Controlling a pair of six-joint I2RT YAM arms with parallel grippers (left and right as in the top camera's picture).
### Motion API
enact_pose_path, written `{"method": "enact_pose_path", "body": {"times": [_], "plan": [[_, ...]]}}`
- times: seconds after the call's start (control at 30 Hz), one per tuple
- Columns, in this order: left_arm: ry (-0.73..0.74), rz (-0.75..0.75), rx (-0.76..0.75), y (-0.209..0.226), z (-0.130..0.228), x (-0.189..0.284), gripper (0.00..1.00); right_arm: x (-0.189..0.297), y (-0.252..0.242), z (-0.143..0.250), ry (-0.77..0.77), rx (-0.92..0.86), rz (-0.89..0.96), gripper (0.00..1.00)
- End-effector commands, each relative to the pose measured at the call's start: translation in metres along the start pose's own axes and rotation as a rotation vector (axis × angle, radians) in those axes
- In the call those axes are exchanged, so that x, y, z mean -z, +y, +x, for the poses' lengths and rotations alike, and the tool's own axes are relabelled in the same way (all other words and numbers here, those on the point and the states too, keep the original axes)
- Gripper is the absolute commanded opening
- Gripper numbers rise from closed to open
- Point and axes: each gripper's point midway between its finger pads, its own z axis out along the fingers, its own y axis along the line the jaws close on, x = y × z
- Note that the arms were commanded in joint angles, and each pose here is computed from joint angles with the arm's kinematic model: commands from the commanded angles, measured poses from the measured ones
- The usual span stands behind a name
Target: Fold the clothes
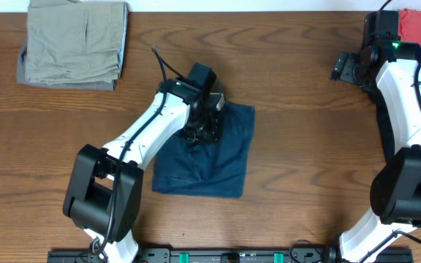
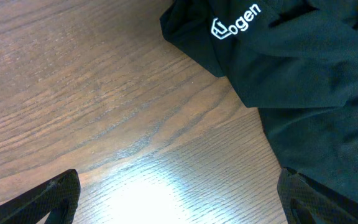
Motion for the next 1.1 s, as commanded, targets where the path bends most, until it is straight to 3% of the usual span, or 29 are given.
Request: {"method": "enact_pose_path", "body": {"times": [0.0, 0.63, 0.83, 1.07], "plan": [[0.036, 0.007, 0.007, -0.002, 0.01, -0.007, 0.21, -0.001, -0.001, -0.001, -0.003, -0.014, 0.01, 0.99], [0.048, 0.163, -0.042, -0.039, 0.02, 0.013, 0.2, -0.001, -0.001, -0.001, -0.003, -0.014, 0.01, 0.99], [-0.009, 0.042, -0.037, -0.019, 0.011, 0.014, 0.21, -0.001, -0.001, -0.001, -0.003, -0.014, 0.01, 0.99], [0.074, 0.006, -0.014, -0.014, 0.022, -0.014, 0.2, -0.001, -0.001, -0.001, -0.003, -0.014, 0.01, 0.99]]}}
